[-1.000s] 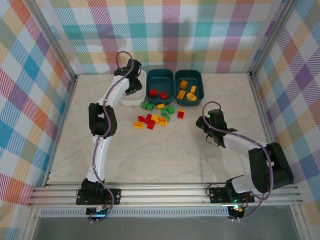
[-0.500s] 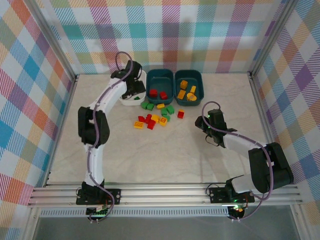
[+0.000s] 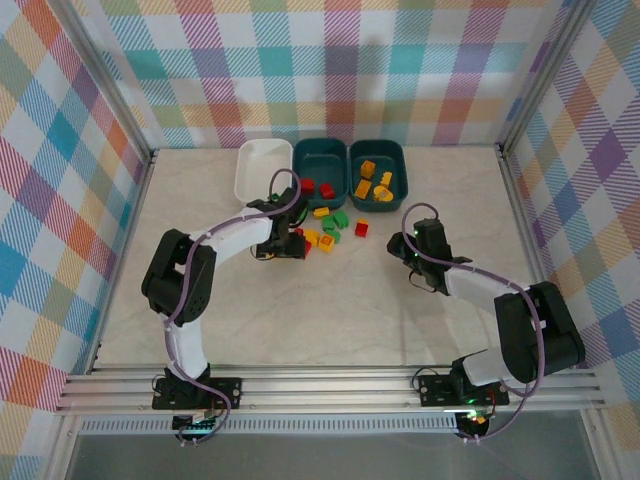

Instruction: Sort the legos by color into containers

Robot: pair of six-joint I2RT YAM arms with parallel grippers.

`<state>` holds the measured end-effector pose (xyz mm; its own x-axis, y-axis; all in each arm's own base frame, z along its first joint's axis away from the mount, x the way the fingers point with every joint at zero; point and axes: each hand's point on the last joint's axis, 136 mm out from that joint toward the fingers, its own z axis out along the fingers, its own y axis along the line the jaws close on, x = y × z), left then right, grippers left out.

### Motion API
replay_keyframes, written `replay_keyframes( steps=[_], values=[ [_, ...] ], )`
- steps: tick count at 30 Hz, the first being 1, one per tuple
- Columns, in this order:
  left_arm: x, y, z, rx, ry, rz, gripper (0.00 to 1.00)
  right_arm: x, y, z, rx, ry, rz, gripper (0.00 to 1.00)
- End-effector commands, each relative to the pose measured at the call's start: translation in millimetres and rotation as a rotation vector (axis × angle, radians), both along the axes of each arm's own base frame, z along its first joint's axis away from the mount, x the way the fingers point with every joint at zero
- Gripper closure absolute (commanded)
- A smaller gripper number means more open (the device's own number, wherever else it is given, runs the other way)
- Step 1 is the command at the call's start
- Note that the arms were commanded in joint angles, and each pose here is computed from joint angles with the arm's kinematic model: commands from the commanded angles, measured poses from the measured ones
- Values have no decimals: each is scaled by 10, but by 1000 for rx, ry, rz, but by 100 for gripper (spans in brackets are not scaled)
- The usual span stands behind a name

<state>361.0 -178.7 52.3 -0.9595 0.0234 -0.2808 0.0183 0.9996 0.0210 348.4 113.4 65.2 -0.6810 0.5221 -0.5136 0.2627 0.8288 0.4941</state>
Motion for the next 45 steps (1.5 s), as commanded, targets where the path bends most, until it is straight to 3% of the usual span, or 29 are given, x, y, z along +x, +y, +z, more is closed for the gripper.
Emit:
replay_keyframes(
  steps=[1,10,23,29,33,37,42,45],
  values=[
    [105,96,103,33,-50,-31,23,14,51,29,18,-12,9,32],
    [271,278,-54,41,-21,-18,25,20,68,26,11,-11,17,32],
    [265,127,-278,-22,15,-86,29,28,73,12,3,-7,19,32],
    [265,148,-311,-10,24,-71,46,22,72,23,1,-10,19,32],
    [270,171,-127,-1,7,-70,51,20,72,31,2,-10,18,32],
    [280,98,341,-26,-54,-77,56,16,59,30,0,-11,11,32],
    [461,-334,1106,-184,-213,-113,56,14,67,-34,18,11,-2,30],
    [683,-734,1231,-299,-216,-138,58,21,99,-90,32,37,0,30]
  ],
)
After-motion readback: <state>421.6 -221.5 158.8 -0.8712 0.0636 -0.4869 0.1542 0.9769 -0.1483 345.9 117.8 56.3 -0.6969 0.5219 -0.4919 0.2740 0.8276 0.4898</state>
